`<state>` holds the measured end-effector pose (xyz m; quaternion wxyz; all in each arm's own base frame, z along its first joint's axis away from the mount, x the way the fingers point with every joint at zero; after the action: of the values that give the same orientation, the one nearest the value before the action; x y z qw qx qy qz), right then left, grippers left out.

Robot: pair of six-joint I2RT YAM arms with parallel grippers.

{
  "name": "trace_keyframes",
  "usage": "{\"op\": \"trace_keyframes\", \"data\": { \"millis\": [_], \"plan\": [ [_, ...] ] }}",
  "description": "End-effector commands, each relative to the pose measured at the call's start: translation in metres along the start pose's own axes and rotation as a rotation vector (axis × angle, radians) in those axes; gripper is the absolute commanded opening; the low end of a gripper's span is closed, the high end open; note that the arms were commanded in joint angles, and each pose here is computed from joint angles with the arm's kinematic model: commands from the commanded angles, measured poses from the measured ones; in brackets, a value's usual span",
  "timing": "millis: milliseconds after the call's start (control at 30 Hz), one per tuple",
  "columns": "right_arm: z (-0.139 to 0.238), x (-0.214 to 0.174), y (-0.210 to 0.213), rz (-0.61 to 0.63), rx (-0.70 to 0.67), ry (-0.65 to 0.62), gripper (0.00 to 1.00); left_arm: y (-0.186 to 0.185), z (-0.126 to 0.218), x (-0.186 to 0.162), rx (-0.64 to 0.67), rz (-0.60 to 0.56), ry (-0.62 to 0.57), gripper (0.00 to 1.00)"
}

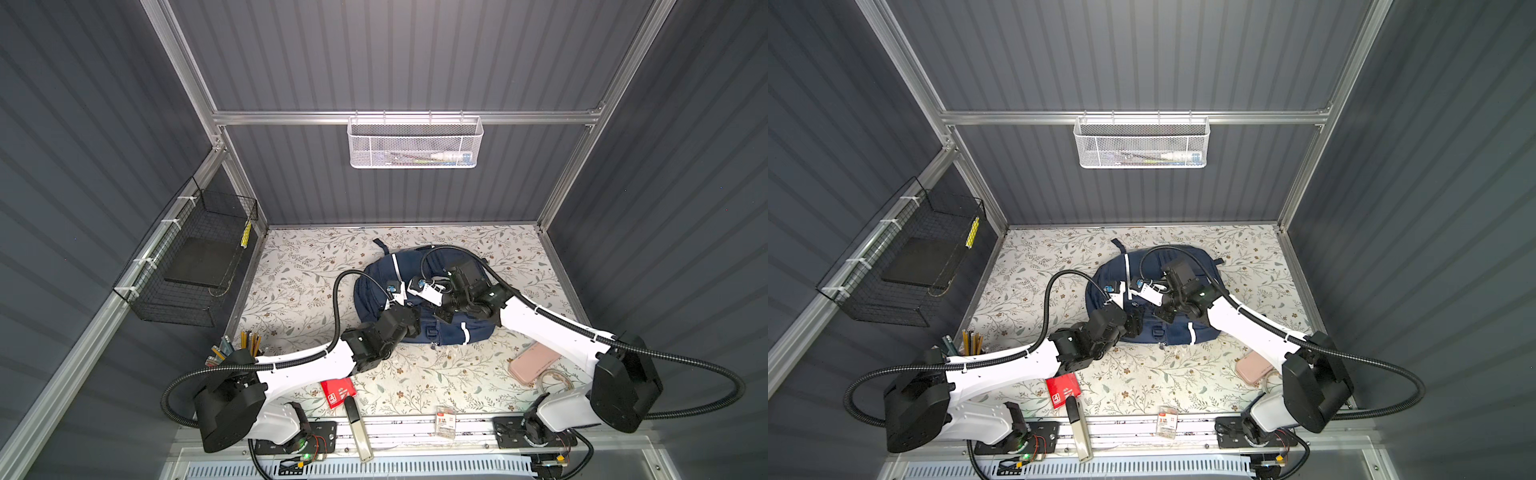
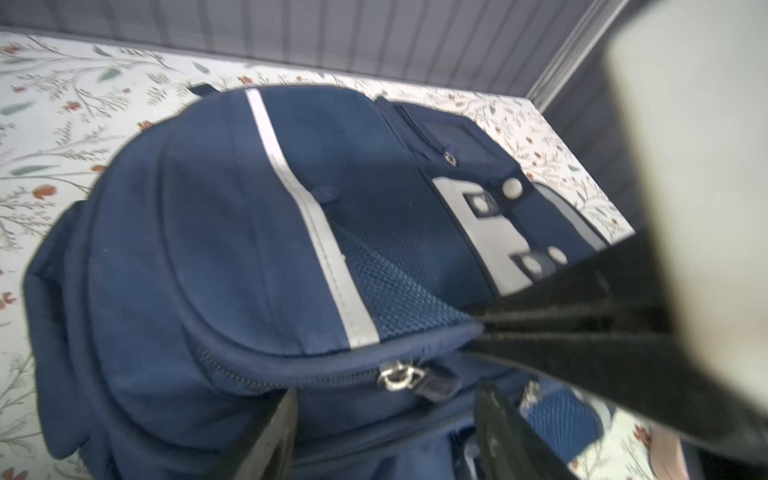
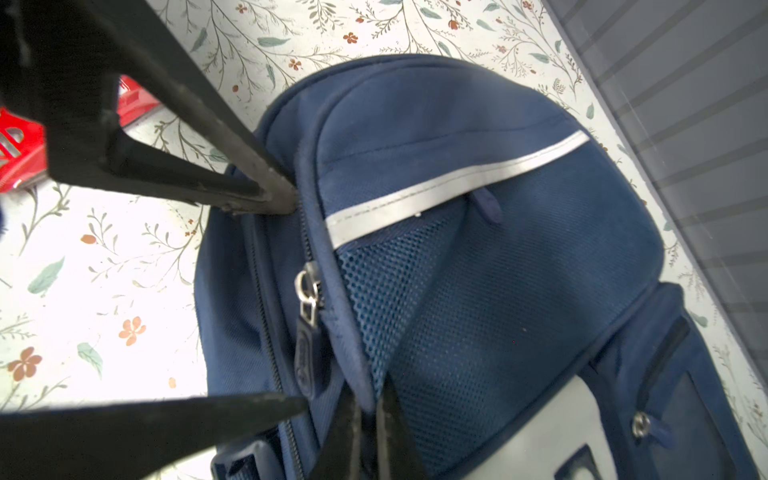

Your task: Pack the student bag

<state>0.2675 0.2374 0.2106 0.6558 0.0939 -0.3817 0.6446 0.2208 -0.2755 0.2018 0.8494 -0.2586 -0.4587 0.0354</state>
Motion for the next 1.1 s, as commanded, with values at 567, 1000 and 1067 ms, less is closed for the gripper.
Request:
{"op": "trace_keyframes", "data": {
  "millis": [567, 1000, 1067],
  "plan": [
    [-0.003, 0.006, 0.003, -0.020, -0.012, -0.058, 0.00, 0.026, 0.010, 0.014, 0.042, 0.040, -0.015, 0.35],
    [-0.006, 0.006, 0.004, -0.031, 0.003, -0.066, 0.00, 0.011, 0.002, -0.005, -0.184, 0.051, 0.037, 0.61],
    [-0.006, 0.007, 0.004, -0.040, 0.007, -0.072, 0.00, 0.013, -0.003, -0.008, -0.155, 0.062, 0.028, 0.65]
  ]
}}
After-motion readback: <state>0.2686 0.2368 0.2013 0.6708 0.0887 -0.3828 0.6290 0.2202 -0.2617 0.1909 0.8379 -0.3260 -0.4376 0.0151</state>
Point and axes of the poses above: each gripper's point midway between its finger pads, its own z axis back along the fingers, its own y axis along the line the jaws close on, x = y × z, the point moved 7 cm from there along z, back along the fingers, and after that the axes turned 13 degrees about z, right-handed, at the moved point
